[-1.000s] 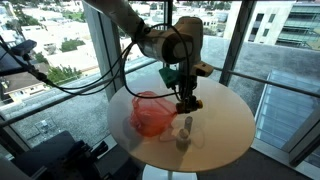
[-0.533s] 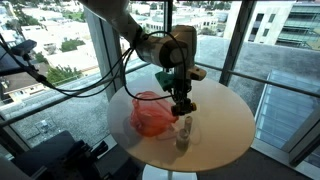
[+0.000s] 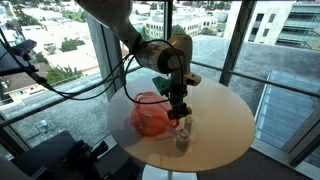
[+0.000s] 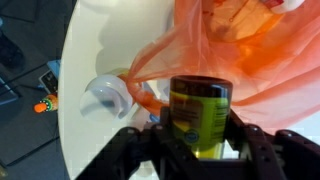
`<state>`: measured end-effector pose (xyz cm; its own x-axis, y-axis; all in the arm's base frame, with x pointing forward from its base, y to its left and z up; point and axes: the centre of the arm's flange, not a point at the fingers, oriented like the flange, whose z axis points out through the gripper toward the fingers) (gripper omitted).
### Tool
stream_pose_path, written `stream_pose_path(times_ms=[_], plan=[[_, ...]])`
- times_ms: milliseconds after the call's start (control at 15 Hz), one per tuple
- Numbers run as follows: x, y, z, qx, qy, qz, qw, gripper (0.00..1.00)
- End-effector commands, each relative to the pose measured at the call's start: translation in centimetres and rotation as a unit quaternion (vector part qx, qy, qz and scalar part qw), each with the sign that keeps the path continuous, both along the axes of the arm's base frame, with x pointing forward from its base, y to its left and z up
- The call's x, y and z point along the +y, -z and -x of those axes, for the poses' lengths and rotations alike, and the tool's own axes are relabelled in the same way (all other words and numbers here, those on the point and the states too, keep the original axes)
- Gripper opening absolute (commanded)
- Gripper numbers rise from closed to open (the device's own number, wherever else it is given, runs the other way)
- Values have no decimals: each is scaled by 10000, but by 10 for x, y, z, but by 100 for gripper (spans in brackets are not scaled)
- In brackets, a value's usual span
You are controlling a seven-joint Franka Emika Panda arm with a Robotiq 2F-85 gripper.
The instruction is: Pick up the brown medicine bottle with a yellow lid and put it on the table
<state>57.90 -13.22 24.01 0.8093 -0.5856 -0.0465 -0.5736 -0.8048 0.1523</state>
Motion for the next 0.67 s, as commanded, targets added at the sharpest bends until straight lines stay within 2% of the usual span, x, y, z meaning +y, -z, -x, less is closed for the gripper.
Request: stream_pose_path(times_ms=[0, 600], plan=[[-8, -6, -10, -63, 42, 62, 10000, 28], [-42, -51, -17, -523, 316, 30, 9981, 28]])
